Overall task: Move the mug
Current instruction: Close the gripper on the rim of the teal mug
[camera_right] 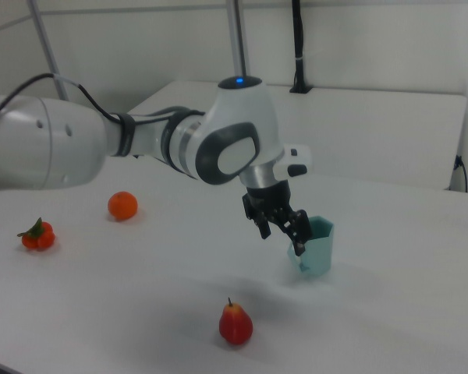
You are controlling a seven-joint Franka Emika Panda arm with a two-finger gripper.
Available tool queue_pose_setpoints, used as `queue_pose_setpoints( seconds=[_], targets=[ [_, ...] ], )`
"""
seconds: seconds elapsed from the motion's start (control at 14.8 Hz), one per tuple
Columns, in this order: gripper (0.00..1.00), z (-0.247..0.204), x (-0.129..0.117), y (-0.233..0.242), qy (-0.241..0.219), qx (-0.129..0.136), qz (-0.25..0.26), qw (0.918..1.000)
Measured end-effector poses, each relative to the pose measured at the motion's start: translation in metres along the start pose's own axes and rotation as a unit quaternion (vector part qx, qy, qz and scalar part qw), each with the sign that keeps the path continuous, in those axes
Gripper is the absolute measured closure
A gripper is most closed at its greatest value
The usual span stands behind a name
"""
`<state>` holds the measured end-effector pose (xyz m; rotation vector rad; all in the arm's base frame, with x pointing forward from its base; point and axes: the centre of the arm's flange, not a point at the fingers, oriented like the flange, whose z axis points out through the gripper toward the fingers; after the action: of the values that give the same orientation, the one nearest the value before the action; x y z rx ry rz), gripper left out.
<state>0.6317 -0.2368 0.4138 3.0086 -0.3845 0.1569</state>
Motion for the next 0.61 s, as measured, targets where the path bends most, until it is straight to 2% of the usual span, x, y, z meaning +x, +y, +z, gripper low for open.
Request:
queue_pose_setpoints(
  seconds=[0.34,0.54,0.61],
  targets=[
    [0.05,0.053,0.011,-0.01,0.013,0.003,-0.007,0.9999],
    [0.22,0.071,0.014,-0.012,0.021,0.004,-0.007,0.9997],
    [0.33,0.072,0.015,-0.012,0.024,0.004,-0.006,0.9997]
  ],
)
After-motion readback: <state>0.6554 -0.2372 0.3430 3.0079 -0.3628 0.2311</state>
